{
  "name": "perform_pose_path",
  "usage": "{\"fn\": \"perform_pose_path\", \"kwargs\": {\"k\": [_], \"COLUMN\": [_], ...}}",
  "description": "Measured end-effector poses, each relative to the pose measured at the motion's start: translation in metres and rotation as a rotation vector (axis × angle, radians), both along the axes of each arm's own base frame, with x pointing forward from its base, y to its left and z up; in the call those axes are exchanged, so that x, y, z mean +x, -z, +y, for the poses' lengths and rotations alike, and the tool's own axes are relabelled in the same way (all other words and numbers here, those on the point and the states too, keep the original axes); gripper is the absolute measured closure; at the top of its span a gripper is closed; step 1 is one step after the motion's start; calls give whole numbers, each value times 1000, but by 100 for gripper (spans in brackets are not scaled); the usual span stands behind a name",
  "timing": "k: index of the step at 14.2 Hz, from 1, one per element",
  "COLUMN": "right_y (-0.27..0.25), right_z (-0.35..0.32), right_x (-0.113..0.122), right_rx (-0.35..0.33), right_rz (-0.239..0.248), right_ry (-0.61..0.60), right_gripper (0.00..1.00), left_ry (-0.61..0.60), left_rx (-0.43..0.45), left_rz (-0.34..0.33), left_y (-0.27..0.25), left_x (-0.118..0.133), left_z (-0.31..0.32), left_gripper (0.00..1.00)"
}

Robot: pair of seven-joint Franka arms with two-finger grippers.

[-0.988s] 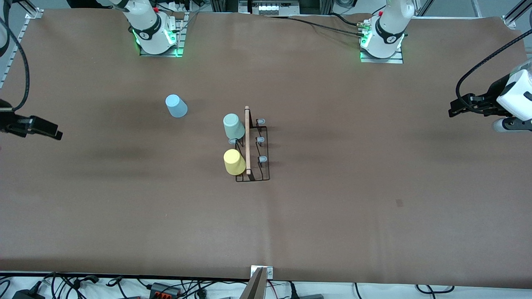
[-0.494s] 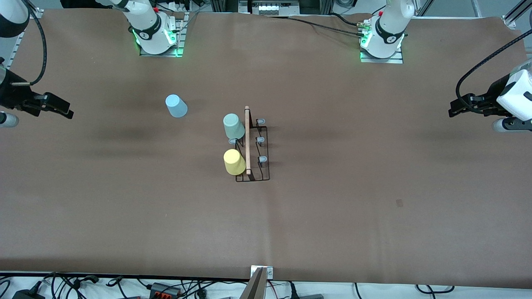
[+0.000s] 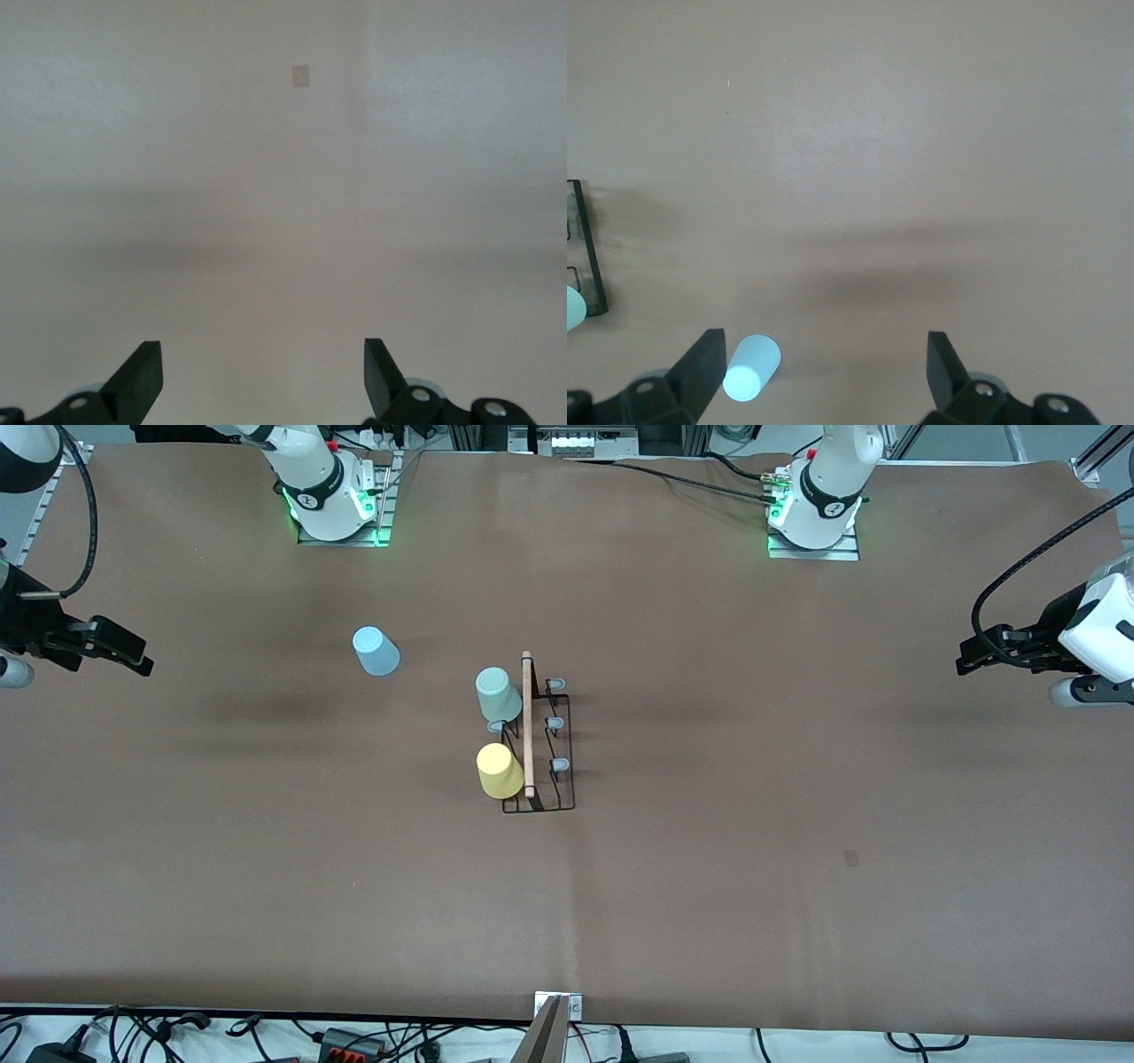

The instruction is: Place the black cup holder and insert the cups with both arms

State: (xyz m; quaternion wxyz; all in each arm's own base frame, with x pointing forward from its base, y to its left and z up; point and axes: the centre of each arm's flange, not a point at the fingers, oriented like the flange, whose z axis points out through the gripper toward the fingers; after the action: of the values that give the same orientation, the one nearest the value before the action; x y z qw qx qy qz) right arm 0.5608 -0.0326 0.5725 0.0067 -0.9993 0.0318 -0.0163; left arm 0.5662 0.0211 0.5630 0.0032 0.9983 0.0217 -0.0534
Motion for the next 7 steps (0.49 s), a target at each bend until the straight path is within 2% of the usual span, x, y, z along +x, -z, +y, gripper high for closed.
{"fn": "perform_pose_path", "kwargs": {"k": [7], "right_y": [1], "right_z": [6], "right_x": [-2], "right_rx": [1], "right_rz": [18], "right_ry": [-24], "right_gripper": [0], "left_ry": [0], "left_rx": [0], "left_rz": [0], "left_y": [0], "left_x": [0], "left_z": [0], "left_gripper": [0]}}
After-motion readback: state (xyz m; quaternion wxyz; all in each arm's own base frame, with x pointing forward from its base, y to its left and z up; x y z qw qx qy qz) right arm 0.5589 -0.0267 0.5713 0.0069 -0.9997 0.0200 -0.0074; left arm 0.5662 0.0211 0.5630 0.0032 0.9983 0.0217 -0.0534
